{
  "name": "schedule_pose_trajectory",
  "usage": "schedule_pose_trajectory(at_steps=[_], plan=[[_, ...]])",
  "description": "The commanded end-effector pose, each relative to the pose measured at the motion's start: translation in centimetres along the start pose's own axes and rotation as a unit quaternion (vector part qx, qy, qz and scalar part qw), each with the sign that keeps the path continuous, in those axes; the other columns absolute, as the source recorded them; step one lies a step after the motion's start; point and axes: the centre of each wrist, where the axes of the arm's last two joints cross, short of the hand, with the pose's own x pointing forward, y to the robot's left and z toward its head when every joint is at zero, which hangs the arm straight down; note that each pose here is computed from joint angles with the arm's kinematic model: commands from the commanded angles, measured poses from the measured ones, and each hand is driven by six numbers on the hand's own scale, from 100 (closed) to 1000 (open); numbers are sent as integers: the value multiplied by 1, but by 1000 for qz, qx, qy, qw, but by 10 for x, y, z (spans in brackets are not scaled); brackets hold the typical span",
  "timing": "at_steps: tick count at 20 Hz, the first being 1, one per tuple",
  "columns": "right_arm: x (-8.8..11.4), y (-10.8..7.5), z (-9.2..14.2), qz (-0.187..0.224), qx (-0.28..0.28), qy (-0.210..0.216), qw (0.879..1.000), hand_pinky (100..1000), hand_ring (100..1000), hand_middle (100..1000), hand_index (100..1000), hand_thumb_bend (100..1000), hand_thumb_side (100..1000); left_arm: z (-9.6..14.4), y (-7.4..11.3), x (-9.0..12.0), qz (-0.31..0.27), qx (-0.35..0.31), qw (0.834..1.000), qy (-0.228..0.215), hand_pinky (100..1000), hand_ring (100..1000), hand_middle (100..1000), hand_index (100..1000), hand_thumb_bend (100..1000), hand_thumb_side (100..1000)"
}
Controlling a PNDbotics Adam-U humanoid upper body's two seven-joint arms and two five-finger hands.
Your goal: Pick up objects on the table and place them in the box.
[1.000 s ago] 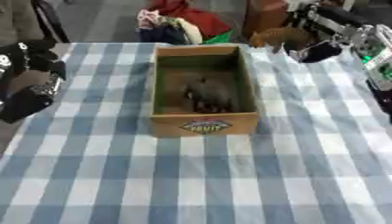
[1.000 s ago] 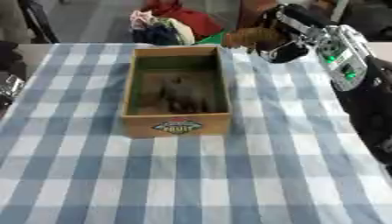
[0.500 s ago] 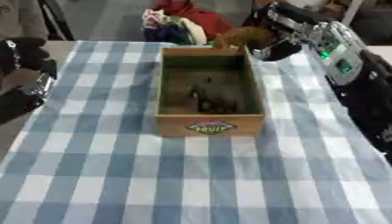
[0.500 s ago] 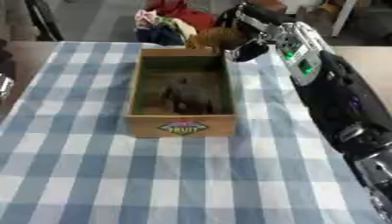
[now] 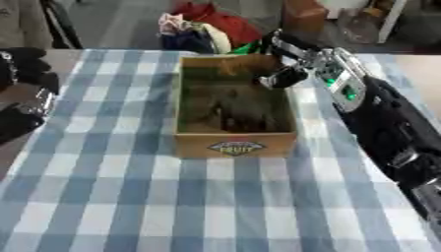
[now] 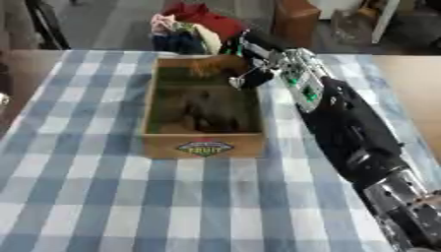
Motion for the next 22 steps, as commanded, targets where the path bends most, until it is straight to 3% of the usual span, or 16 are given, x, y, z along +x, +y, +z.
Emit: schedule_pose_trajectory(at_steps=[1,2,5,9,16,22], plan=[[4,-15,-2,19,-9,-11,1000,636,710,696,853,373,141,-5,8,7,-5,4,1000,-16,698,642,617,801,196,373],[4,-16,-2,18,-9,-12,1000,693,766,757,879,451,210,-5,8,7,-6,5,1000,-15,698,642,617,801,197,374],[2,-19,1,14,-14,-14,1000,740,815,812,903,547,282,-4,8,6,-6,4,1000,-12,699,642,617,801,197,375],[1,-26,6,13,-25,-16,999,738,808,809,906,554,302,-2,8,4,-6,4,1000,-7,698,642,617,802,197,375],[0,-50,25,16,-74,-32,997,708,780,793,904,452,278,4,9,-3,-9,11,1000,9,697,643,616,802,193,372],[-3,-72,63,-20,-159,-33,986,679,758,777,900,311,213,8,12,-10,-11,26,999,24,695,649,629,805,190,364]])
